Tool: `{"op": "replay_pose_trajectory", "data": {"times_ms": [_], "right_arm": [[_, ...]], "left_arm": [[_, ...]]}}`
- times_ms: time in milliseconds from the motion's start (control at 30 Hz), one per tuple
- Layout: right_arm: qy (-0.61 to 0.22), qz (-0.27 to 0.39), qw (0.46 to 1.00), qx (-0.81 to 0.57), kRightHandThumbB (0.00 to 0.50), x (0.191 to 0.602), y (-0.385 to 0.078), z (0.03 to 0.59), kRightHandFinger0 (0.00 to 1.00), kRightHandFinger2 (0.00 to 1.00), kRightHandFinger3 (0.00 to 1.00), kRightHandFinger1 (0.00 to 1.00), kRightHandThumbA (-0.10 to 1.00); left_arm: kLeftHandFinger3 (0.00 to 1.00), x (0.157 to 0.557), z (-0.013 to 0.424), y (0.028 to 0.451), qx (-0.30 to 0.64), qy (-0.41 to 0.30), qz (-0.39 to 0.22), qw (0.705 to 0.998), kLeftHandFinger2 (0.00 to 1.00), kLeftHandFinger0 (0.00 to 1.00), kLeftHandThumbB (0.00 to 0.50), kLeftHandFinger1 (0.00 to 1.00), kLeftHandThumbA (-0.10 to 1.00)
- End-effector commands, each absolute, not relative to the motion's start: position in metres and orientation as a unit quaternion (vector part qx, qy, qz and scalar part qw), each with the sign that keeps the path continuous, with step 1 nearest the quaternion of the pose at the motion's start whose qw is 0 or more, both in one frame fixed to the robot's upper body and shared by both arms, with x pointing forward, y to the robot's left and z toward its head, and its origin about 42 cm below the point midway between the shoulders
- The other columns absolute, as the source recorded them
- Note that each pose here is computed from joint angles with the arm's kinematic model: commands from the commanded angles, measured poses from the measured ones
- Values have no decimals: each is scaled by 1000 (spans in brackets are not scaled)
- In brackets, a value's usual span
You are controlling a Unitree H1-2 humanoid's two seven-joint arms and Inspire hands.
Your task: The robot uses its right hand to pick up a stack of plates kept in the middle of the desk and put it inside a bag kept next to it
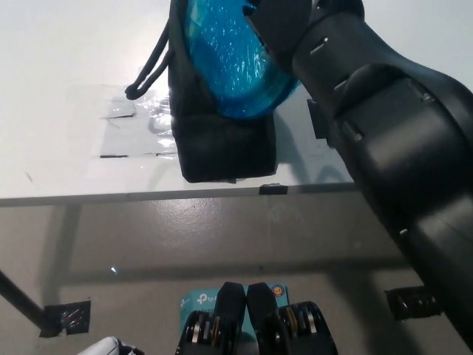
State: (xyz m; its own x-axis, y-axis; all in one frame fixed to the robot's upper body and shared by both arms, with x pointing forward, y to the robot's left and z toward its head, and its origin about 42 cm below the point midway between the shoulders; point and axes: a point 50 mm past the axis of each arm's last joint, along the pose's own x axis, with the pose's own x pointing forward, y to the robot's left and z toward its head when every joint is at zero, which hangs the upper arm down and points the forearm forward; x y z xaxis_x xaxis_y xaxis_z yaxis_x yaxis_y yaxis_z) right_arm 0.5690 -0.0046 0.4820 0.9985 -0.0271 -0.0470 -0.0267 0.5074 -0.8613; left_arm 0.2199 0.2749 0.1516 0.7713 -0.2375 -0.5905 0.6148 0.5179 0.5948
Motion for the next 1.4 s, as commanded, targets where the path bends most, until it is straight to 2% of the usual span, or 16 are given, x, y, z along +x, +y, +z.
{"op": "replay_pose_trajectory", "data": {"times_ms": [0, 167, 267, 333, 567, 633, 800, 867, 900, 967, 1000, 1100, 1167, 1200, 1300, 1367], "right_arm": [[-52, -42, 848, -527, 69, 560, 8, 524, 0, 652, 463, 261, -100], [-100, -80, 787, -604, 163, 561, 7, 519, 0, 571, 352, 193, -100], [-124, -91, 730, -665, 158, 560, 11, 513, 0, 549, 400, 137, -100], [-123, -94, 696, -701, 201, 561, 11, 508, 0, 543, 420, 105, -100], [-134, -93, 681, -714, 263, 565, 6, 483, 0, 463, 340, 23, -100], [-135, -91, 693, -702, 263, 565, 6, 478, 0, 453, 304, 20, -100], [-80, -47, 793, -602, 160, 565, 10, 455, 0, 526, 423, 149, -100], [-69, -42, 812, -579, 170, 565, 9, 452, 0, 476, 512, 115, -100], [-55, -30, 843, -534, 242, 564, 12, 446, 0, 406, 429, 39, -71], [-31, -27, 877, -479, 198, 562, 13, 442, 0, 520, 512, 139, -43], [-25, -21, 887, -461, 113, 562, 13, 442, 0, 537, 513, 155, -23], [-17, -24, 906, -422, 99, 565, 7, 437, 0, 553, 553, 191, -100], [5, -41, 926, -374, 128, 566, 2, 432, 0, 481, 483, 130, -100], [12, -45, 933, -358, 113, 566, 1, 431, 0, 505, 674, 145, -100], [22, -53, 937, -345, 140, 567, -1, 421, 0, 525, 775, 147, -100], [17, -55, 936, -347, 162, 566, -1, 419, 0, 515, 713, 169, -100]], "left_arm": [[919, 217, 159, 274, 429, 215, -239, 844, 838, 739, 16, 777, -100], [886, 218, 157, 276, 422, 213, -238, 849, 839, 733, 36, 780, -100], [878, 217, 156, 275, 424, 212, -235, 848, 829, 721, 35, 774, -100], [881, 216, 158, 274, 425, 210, -233, 849, 831, 719, 34, 773, -100], [887, 216, 160, 275, 428, 207, -230, 849, 866, 732, 30, 790, -100], [887, 215, 160, 275, 433, 208, -228, 847, 870, 736, 32, 793, -100], [890, 212, 161, 277, 430, 211, -226, 848, 865, 719, 24, 782, -100], [886, 215, 162, 277, 429, 208, -227, 849, 861, 718, 26, 782, -100], [874, 215, 162, 277, 425, 205, -227, 852, 854, 721, 26, 786, -100], [866, 215, 162, 277, 423, 205, -228, 853, 853, 730, 18, 793, -100], [878, 215, 163, 278, 422, 207, -225, 853, 872, 729, 16, 790, -100], [891, 217, 163, 279, 424, 207, -231, 851, 885, 770, 12, 815, -100], [892, 218, 163, 279, 425, 208, -233, 850, 888, 787, 16, 822, -100], [904, 218, 162, 280, 427, 210, -233, 848, 900, 807, 9, 839, -100], [904, 219, 162, 280, 428, 211, -233, 847, 895, 811, 11, 840, -100], [904, 219, 162, 280, 426, 212, -233, 848, 883, 805, 2, 832, -100]]}}
